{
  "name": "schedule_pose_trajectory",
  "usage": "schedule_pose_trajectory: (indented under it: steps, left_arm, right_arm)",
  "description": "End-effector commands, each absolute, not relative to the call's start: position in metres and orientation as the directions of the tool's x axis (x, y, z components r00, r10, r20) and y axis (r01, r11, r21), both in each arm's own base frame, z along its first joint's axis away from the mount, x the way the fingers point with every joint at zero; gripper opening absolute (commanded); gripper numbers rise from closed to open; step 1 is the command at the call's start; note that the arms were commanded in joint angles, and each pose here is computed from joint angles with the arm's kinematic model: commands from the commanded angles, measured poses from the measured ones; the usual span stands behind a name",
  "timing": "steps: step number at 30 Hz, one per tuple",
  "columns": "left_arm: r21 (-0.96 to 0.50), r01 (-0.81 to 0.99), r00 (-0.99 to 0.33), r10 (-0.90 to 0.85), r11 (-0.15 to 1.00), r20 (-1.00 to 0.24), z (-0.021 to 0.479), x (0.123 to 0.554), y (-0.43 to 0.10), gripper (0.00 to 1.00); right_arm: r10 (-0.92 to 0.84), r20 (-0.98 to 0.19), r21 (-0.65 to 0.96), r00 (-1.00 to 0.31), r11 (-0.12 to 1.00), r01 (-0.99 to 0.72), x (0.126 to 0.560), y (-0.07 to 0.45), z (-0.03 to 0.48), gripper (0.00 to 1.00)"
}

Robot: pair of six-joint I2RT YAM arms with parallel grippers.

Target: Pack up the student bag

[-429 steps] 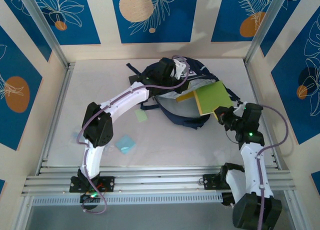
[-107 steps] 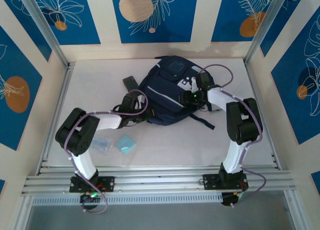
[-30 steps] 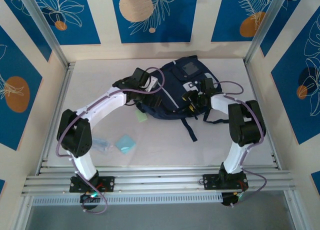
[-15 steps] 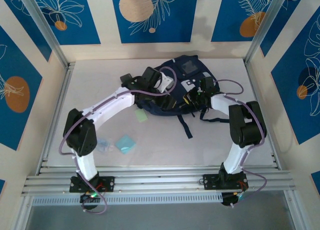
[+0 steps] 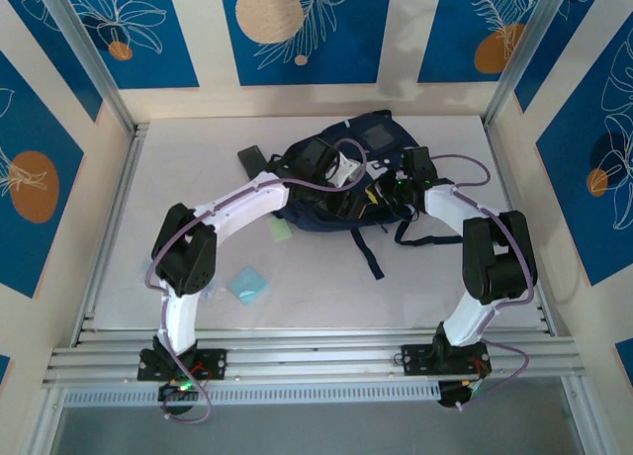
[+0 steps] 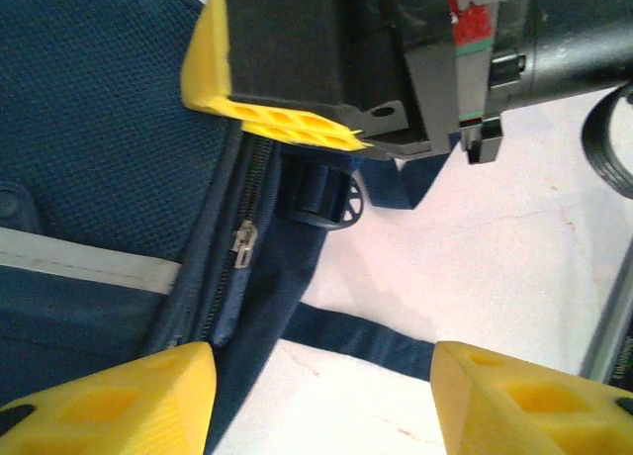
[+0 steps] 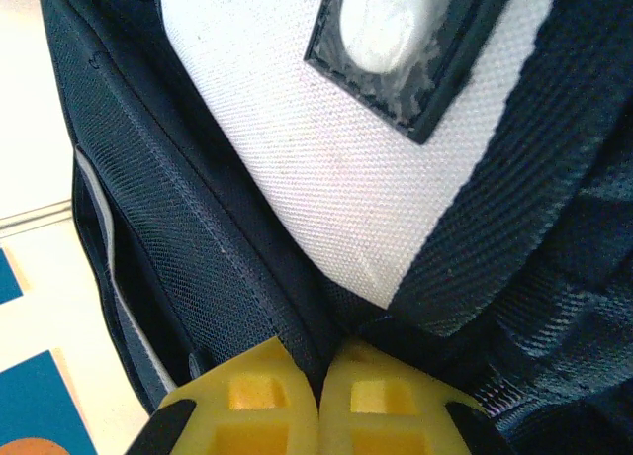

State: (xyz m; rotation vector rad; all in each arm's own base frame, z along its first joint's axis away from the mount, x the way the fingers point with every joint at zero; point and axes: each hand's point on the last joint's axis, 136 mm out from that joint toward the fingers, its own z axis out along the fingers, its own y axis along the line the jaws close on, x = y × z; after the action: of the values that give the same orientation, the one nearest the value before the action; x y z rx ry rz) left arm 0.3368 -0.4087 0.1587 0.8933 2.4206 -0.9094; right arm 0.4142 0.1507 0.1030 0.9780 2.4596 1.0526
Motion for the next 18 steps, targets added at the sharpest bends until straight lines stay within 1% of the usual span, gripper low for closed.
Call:
schedule_pose_trajectory:
  steps: [1, 5, 8, 11, 14, 18]
  left_arm:
    - [-0.522, 0.63, -0.773, 0.396, 0.575, -0.496, 0.148, 0.322, -0.419, 0.57]
    - [-0.527, 0.568, -0.818, 0.365, 0.632, -0.444, 0.129, 0.326, -0.415, 0.54]
    - [-0.514, 0.539, -0.836, 0.352, 0.667, -0.42, 0.119, 0.329, -0.412, 0.54]
    - [-0.481, 0.515, -0.849, 0.341, 0.71, -0.405, 0.107, 0.335, -0.407, 0.56]
    - [-0.432, 0.498, -0.851, 0.329, 0.752, -0.409, 0.094, 0.344, -0.401, 0.58]
    - [-0.381, 0.462, -0.854, 0.285, 0.801, -0.436, 0.074, 0.363, -0.399, 0.58]
  right_arm:
    - [0.673, -0.059, 0.818, -0.738, 0.456, 0.35, 0.434, 0.161, 0.157, 0.0]
    - [0.675, -0.058, 0.822, -0.736, 0.45, 0.348, 0.434, 0.161, 0.159, 0.0]
    - [0.675, -0.057, 0.825, -0.736, 0.447, 0.346, 0.433, 0.163, 0.16, 0.0]
    - [0.675, -0.055, 0.829, -0.735, 0.442, 0.343, 0.432, 0.164, 0.161, 0.0]
    - [0.677, -0.048, 0.835, -0.735, 0.43, 0.342, 0.431, 0.166, 0.161, 0.0]
    - [0.673, -0.044, 0.844, -0.738, 0.421, 0.333, 0.43, 0.171, 0.164, 0.0]
